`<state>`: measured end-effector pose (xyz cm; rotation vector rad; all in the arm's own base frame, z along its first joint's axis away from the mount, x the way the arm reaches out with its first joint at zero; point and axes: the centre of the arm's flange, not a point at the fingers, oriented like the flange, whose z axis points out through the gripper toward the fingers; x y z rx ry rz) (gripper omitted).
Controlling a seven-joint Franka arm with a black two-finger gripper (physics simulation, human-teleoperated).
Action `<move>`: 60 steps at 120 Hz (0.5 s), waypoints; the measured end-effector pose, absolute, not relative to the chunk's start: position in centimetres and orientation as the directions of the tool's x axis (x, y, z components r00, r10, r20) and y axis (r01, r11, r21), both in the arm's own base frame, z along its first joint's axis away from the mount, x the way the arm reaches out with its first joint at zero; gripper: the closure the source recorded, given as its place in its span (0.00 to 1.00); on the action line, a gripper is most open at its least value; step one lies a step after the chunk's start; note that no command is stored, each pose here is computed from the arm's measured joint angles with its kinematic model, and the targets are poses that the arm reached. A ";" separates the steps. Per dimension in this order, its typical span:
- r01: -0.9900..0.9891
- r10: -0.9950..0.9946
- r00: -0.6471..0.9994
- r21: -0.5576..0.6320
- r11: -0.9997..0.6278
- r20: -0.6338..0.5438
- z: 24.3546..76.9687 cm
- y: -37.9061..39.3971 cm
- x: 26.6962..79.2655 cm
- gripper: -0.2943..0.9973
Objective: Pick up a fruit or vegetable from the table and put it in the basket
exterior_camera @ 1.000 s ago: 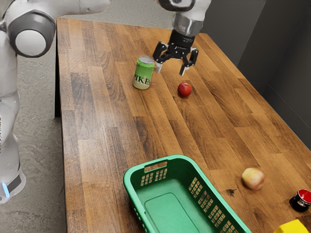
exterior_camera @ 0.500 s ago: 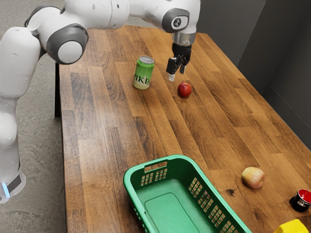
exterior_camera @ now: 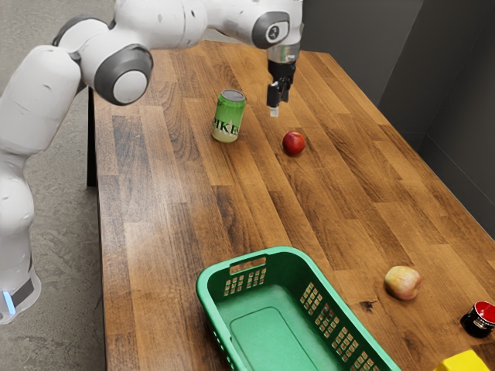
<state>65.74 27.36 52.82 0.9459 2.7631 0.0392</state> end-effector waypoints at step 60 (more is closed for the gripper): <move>0.664 0.660 -0.721 0.062 0.745 -0.212 49.1 24.9 67.5 0.23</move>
